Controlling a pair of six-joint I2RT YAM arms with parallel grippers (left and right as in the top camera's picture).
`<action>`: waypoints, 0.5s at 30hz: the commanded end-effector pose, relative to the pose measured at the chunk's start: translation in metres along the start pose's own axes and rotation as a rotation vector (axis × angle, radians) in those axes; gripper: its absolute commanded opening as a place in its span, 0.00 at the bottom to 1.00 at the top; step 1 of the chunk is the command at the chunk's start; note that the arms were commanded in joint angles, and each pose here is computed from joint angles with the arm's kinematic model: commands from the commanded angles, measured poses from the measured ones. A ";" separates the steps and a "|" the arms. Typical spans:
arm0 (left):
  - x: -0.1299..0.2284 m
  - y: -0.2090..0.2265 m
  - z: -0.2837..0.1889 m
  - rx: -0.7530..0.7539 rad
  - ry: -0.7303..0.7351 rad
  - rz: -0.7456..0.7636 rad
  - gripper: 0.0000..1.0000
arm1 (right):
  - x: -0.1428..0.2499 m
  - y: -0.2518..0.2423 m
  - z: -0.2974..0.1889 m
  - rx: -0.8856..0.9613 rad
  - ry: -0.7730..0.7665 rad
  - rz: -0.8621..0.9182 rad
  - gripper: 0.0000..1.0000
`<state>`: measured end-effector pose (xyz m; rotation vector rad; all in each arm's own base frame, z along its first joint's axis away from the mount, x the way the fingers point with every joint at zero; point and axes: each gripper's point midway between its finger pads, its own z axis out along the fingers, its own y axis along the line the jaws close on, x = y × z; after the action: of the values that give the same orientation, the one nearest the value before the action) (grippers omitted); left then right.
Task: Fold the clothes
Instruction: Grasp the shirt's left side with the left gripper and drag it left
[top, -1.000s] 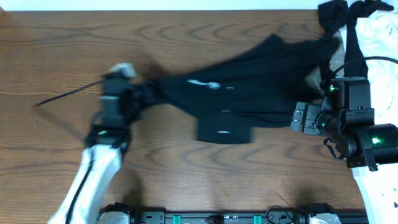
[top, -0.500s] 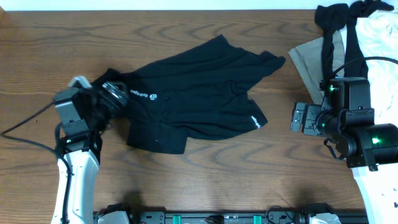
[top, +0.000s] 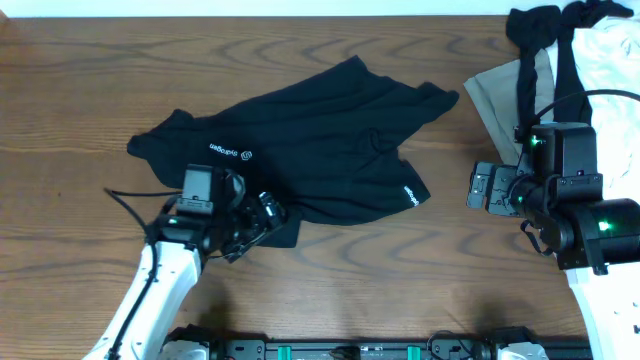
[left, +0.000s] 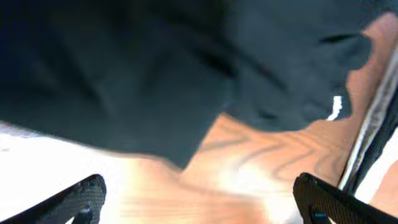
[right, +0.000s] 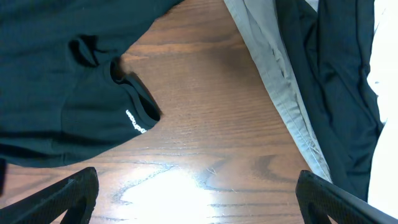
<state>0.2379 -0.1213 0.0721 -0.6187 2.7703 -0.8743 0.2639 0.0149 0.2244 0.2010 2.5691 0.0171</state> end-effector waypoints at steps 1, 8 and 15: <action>-0.004 -0.018 0.006 0.040 -0.041 0.051 0.99 | -0.002 -0.003 -0.001 0.012 -0.005 0.014 0.99; -0.012 -0.082 0.016 0.214 -0.132 0.249 0.73 | -0.002 -0.003 -0.001 0.012 -0.005 0.014 0.99; -0.002 -0.048 0.065 0.082 -0.017 0.128 0.67 | 0.000 -0.003 -0.001 0.014 0.004 0.013 0.99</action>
<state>0.2755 -0.1922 0.0696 -0.3320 2.6438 -0.9881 0.2628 0.0147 0.2232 0.2011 2.5766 0.0153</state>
